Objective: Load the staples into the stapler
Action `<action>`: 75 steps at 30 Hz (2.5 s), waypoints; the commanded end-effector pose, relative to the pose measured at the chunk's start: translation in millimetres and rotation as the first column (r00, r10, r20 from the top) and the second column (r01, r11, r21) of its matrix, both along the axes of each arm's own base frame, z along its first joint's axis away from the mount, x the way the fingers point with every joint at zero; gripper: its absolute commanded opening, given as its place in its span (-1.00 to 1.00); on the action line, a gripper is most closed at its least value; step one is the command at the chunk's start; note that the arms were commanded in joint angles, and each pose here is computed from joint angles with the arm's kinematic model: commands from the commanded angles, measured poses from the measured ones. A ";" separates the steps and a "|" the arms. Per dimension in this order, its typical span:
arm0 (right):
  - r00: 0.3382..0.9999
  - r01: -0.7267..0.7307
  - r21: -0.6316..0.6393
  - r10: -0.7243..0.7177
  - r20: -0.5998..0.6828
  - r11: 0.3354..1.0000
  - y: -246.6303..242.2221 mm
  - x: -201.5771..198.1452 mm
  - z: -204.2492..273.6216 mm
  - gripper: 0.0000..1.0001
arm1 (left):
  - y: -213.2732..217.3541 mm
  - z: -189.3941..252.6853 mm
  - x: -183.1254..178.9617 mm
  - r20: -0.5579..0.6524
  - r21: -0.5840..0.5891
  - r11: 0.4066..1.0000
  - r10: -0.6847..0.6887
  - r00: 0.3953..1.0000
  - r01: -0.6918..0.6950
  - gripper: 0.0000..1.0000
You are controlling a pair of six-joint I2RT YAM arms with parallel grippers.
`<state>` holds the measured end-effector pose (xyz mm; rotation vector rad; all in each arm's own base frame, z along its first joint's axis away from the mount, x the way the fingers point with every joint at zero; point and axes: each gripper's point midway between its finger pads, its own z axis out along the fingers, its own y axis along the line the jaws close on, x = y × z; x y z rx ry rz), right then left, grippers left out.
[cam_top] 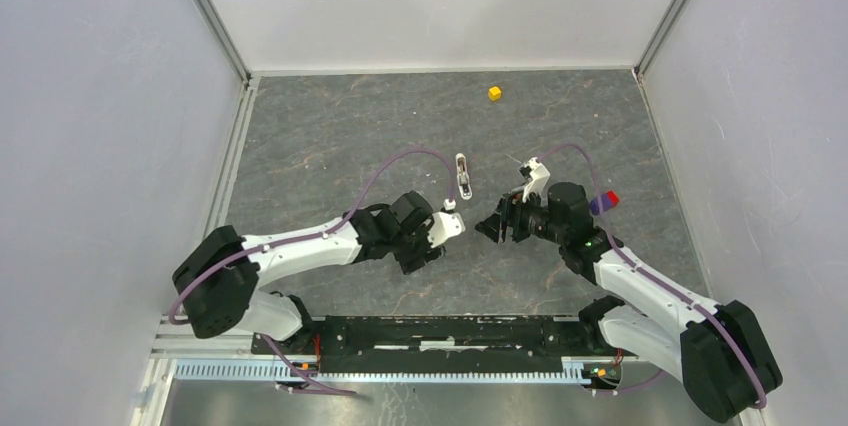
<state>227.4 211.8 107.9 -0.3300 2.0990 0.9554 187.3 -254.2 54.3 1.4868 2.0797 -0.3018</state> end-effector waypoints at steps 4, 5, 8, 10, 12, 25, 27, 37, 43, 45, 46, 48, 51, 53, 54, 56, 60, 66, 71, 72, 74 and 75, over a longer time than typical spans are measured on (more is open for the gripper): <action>0.999 0.004 -0.002 -0.003 0.043 1.000 -3.9 3.7 3.2 0.51 | -2.1 -12.3 0.1 0.011 0.068 0.985 -0.159 0.987 0.158 0.41; 0.999 0.004 -0.002 -0.004 0.044 1.000 -4.1 4.1 2.9 0.51 | -2.2 -14.7 0.3 0.006 0.073 0.984 -0.162 0.987 0.161 0.41; 0.999 0.006 -0.002 -0.006 0.041 1.000 -4.5 4.8 2.2 0.51 | -0.7 -22.9 2.6 -0.010 0.097 0.983 -0.159 0.987 0.159 0.41; 0.999 0.008 0.000 -0.008 0.036 1.000 -4.8 5.0 1.3 0.51 | -0.1 -26.9 4.8 -0.014 0.105 0.982 -0.156 0.988 0.157 0.40; 0.999 0.010 0.000 -0.010 0.036 1.000 -5.1 5.3 1.1 0.51 | 0.2 -30.2 6.5 -0.014 0.111 0.981 -0.156 0.988 0.157 0.40; 1.000 0.023 0.004 -0.023 0.018 1.000 -5.6 7.8 -5.7 0.51 | -2.4 -35.5 10.8 -0.019 0.114 0.979 -0.168 0.986 0.169 0.16; 1.000 0.024 0.013 -0.024 0.009 1.000 -4.6 7.2 -7.2 0.51 | -3.3 -34.2 11.1 -0.017 0.106 0.980 -0.165 0.986 0.166 0.14; 0.998 0.030 0.088 -0.025 -0.065 0.996 4.1 3.4 -19.3 0.51 | -11.1 -28.8 14.7 -0.001 0.065 0.987 -0.149 0.989 0.149 -0.14; 0.997 0.042 0.087 -0.036 -0.067 0.995 3.1 4.5 -23.2 0.51 | -12.4 -26.6 17.3 0.012 0.062 0.987 -0.147 0.989 0.146 -0.17; 0.996 0.046 0.098 -0.039 -0.076 0.994 3.8 4.3 -24.7 0.51 | -14.5 -23.3 18.6 0.018 0.049 0.989 -0.141 0.990 0.140 -0.19; 0.996 0.045 0.106 -0.036 -0.085 0.993 4.9 2.8 -26.4 0.51 | -17.3 -19.8 19.1 0.024 0.032 0.990 -0.139 0.990 0.138 -0.19; 0.995 0.038 0.133 -0.025 -0.099 0.990 8.7 1.6 -26.8 0.51 | -26.2 -8.7 19.8 0.044 -0.029 0.990 -0.134 0.990 0.136 -0.20; 0.992 0.020 0.167 0.000 -0.124 0.986 15.3 0.2 -27.5 0.53 | -40.9 9.9 20.0 0.079 -0.141 0.980 -0.128 0.989 0.138 -0.19; 0.991 0.008 0.186 0.017 -0.135 0.983 20.0 0.9 -26.9 0.55 | -51.1 22.8 20.2 0.103 -0.216 0.965 -0.127 0.986 0.147 -0.20; 0.990 0.002 0.195 0.025 -0.137 0.981 22.0 1.5 -25.5 0.56 | -54.3 28.2 20.2 0.113 -0.244 0.958 -0.124 0.986 0.149 -0.20; 0.989 -0.011 0.218 0.043 -0.143 0.976 26.9 2.1 -22.7 0.59 | -58.7 34.7 18.8 0.129 -0.287 0.944 -0.127 0.983 0.160 -0.19; 0.986 -0.029 0.263 0.071 -0.149 0.964 34.3 2.6 -16.6 0.60 | -64.2 47.7 20.0 0.181 -0.354 0.918 -0.120 0.976 0.179 -0.19; 0.980 -0.051 0.297 0.105 -0.170 0.954 42.3 -1.1 -16.1 0.61 | -62.8 48.2 17.0 0.197 -0.371 0.908 -0.127 0.972 0.193 -0.18; 0.976 -0.055 0.312 0.117 -0.182 0.948 47.4 -2.1 -16.4 0.60 | -64.4 50.7 13.0 0.207 -0.395 0.894 -0.140 0.968 0.213 -0.18; 0.976 -0.057 0.315 0.120 -0.182 0.947 48.7 -1.7 -15.6 0.60 | -64.5 50.8 12.9 0.207 -0.396 0.893 -0.140 0.968 0.214 -0.18; 0.975 -0.057 0.315 0.120 -0.185 0.947 50.2 -0.7 -15.7 0.60 | -64.8 52.0 12.4 0.210 -0.398 0.891 -0.143 0.967 0.218 -0.18; 0.976 -0.056 0.312 0.119 -0.185 0.948 50.6 -0.1 -16.4 0.60 | -64.4 51.8 12.3 0.210 -0.398 0.891 -0.143 0.967 0.218 -0.18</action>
